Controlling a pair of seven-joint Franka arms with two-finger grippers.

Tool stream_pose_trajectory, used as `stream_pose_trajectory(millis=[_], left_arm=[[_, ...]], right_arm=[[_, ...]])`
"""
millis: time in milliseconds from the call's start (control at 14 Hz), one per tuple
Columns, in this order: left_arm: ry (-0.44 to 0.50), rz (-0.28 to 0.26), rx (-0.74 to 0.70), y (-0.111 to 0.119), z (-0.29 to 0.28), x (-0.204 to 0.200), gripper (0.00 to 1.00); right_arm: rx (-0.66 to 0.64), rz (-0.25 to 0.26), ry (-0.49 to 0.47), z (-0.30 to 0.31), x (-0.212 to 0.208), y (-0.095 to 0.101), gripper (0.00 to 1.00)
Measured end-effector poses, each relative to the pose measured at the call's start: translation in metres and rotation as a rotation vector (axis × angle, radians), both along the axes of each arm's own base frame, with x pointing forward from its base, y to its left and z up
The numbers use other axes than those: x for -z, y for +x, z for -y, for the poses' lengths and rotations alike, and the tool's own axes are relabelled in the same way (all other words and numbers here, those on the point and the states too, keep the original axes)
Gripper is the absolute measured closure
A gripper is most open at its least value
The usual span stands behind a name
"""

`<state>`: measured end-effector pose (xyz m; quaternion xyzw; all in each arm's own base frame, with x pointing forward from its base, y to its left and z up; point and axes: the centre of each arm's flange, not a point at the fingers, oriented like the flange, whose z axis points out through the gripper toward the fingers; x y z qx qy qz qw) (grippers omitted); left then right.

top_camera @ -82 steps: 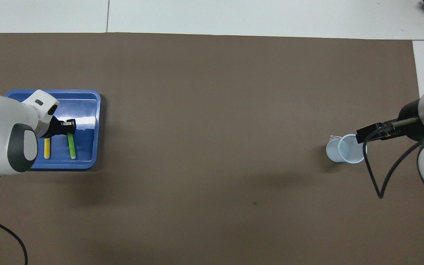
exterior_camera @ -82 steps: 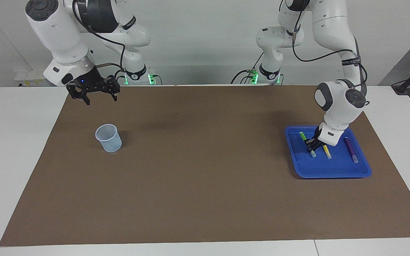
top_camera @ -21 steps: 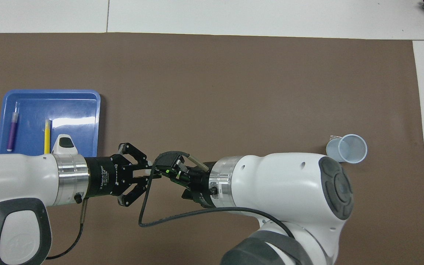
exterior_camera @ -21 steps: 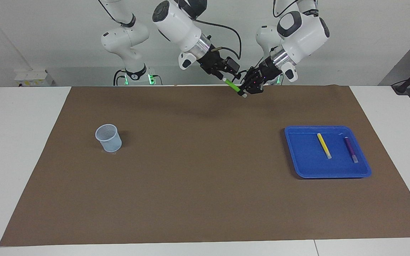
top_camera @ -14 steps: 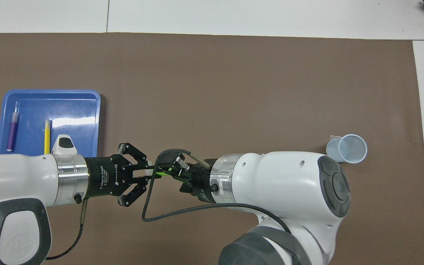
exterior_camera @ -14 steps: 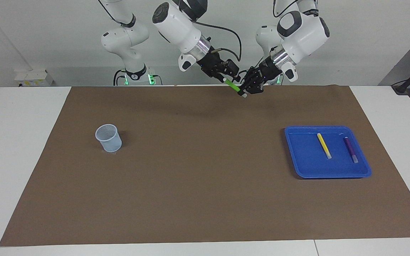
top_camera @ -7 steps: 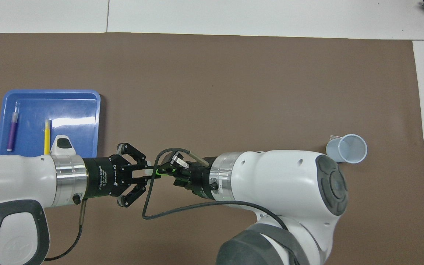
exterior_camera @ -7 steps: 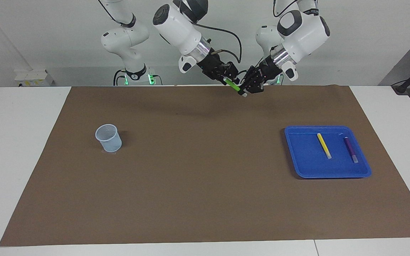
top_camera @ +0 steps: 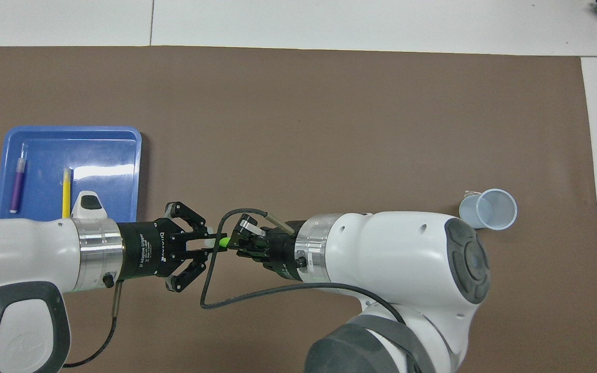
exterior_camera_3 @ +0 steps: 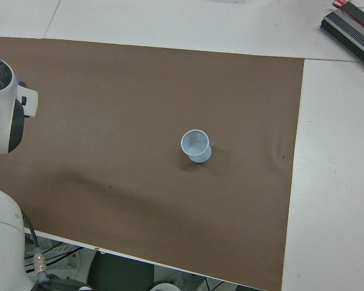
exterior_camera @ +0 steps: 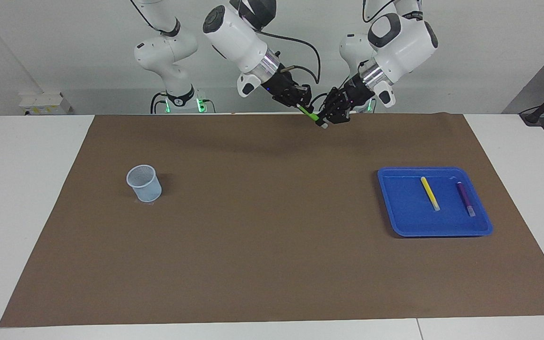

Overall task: Transfer and insert pens with both arms
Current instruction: 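Close the right gripper on the green pen tip beside the left gripper, then open the left gripper while the right gripper pulls the pen away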

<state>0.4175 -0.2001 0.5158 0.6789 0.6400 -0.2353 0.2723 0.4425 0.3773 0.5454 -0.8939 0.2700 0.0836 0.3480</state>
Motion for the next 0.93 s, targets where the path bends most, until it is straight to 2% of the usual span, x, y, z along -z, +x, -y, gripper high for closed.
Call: stream_pose_trajectory(millis=[358, 429, 644, 715, 930], left_arm=[[-0.003, 0.009, -0.003, -0.001, -0.001, -0.004, 0.78], [-0.007, 0.014, -0.009, -0.003, -0.002, -0.009, 0.71], [-0.018, 0.031, -0.022, -0.007, -0.006, -0.022, 0.35], [-0.019, 0.033, -0.024, -0.008, -0.008, -0.023, 0.30], [-0.014, 0.071, 0.028, -0.008, -0.008, -0.022, 0.30]], right_arm=[[-0.008, 0.009, -0.001, 0.001, 0.001, 0.001, 0.82], [-0.013, 0.014, -0.002, 0.002, 0.001, 0.002, 0.82], [-0.069, 0.058, -0.011, 0.007, 0.004, 0.005, 0.82], [-0.101, 0.062, -0.019, 0.011, 0.007, 0.006, 0.82], [-0.199, 0.070, -0.047, 0.032, 0.015, 0.016, 0.82]])
